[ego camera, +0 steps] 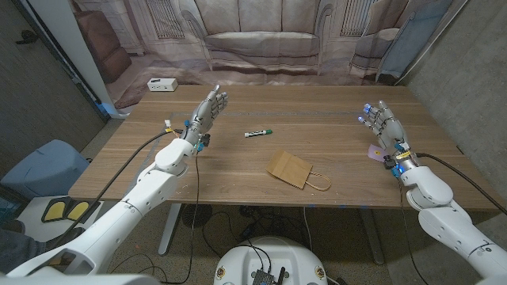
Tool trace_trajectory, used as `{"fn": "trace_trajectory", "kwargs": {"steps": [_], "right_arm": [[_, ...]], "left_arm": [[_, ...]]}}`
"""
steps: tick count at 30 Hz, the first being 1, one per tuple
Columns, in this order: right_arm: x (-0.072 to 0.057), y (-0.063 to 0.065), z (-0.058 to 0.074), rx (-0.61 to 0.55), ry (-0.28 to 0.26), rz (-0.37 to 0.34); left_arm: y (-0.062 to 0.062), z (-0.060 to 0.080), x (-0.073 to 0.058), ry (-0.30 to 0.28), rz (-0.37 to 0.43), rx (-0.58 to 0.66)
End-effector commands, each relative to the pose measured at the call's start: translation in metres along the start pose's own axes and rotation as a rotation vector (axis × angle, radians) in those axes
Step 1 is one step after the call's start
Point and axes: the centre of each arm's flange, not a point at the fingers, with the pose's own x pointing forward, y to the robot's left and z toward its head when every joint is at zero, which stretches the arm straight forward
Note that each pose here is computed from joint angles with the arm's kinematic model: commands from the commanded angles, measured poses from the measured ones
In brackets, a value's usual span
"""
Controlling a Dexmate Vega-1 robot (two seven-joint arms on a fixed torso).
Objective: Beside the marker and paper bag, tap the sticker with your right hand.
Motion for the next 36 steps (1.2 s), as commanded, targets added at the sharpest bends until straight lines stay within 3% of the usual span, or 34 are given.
{"fn": "trace_trajectory", "kwargs": {"steps": [1,14,36], "right_arm": [[-0.021,-0.013,0.004,-0.011,0.001,-0.026],[-0.043,-0.026,0.008,-0.026,0.015,-0.054],[-0.077,-0.043,0.012,-0.069,0.035,-0.124]], "left_arm": [[-0.006,0.003,0.005,0.003,-0.008,0.007],[-0.014,0.013,0.005,-0.022,-0.015,0.040],[-0.022,0.012,0.005,-0.050,-0.020,0.021]]}}
